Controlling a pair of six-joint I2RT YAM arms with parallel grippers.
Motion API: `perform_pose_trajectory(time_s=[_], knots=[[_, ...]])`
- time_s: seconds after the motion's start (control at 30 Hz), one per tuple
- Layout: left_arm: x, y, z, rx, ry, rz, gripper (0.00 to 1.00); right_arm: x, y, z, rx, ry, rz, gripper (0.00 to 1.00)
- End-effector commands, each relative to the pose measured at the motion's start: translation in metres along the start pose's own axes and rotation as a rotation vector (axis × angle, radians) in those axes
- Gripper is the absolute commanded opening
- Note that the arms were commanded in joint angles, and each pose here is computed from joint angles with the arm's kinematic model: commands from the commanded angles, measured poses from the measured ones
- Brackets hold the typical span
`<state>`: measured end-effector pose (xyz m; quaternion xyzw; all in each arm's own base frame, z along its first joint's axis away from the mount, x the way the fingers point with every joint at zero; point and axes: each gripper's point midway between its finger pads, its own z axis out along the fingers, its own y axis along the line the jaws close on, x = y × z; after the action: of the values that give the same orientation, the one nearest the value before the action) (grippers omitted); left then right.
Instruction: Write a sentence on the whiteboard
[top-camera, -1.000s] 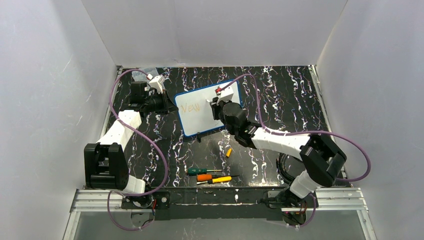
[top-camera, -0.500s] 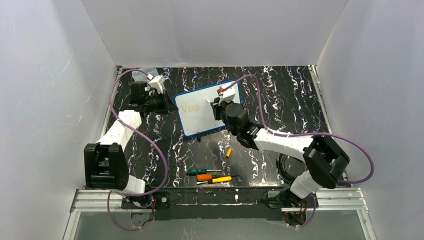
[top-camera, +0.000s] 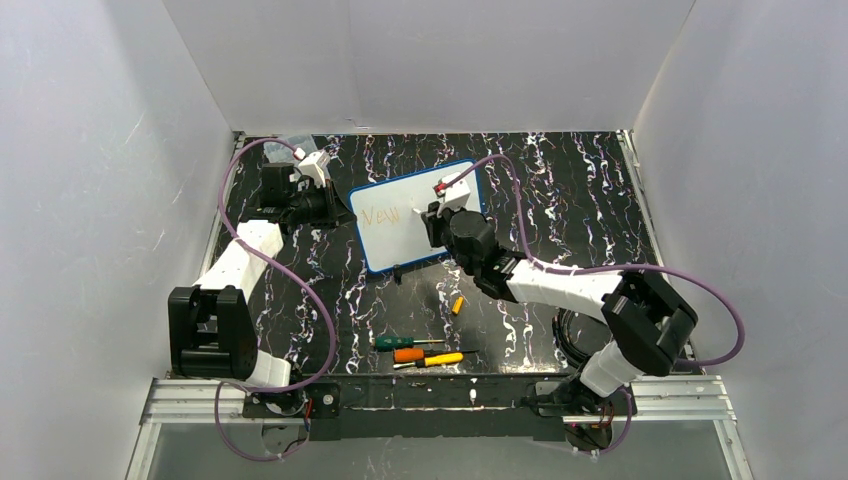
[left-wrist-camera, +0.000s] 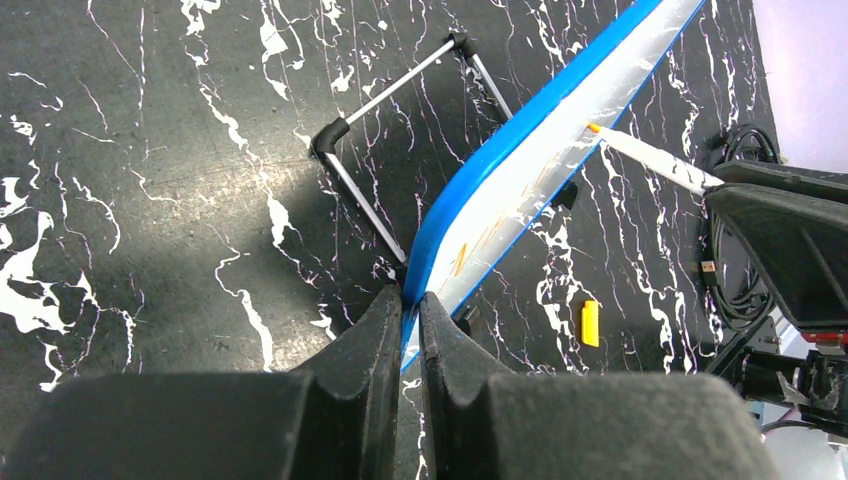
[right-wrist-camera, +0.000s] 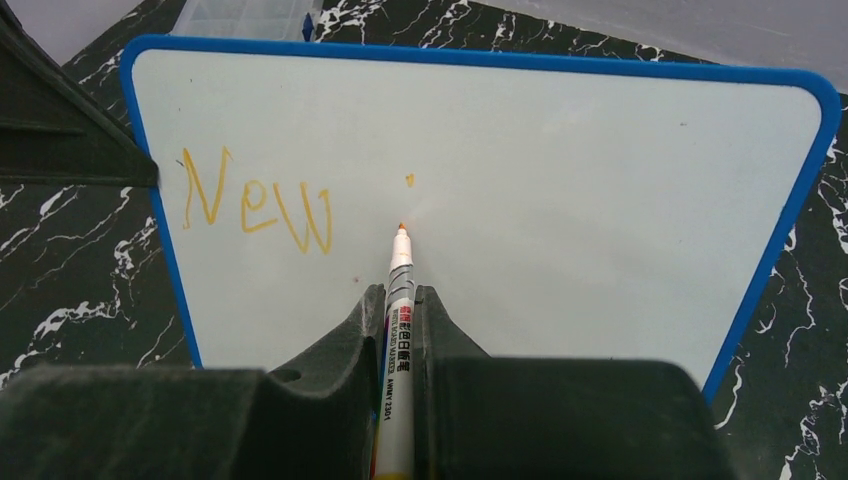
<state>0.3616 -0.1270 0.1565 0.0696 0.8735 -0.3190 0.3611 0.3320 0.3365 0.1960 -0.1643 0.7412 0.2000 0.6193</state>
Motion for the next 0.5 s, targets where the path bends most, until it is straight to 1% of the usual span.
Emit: perform_pose_trajectory(time_s=[0.0,0.47], knots=[[-0.011,-0.015,-0.012,0.027,-0.037,0.036,0.00,-0.018,0.004,0.009,0.008,-0.050,0.018,0.01],[-0.011,-0.015,-0.012,0.029,-0.038,0.038,0.00,-0.035,-0.008,0.009,0.080,-0.092,0.002,0.01]])
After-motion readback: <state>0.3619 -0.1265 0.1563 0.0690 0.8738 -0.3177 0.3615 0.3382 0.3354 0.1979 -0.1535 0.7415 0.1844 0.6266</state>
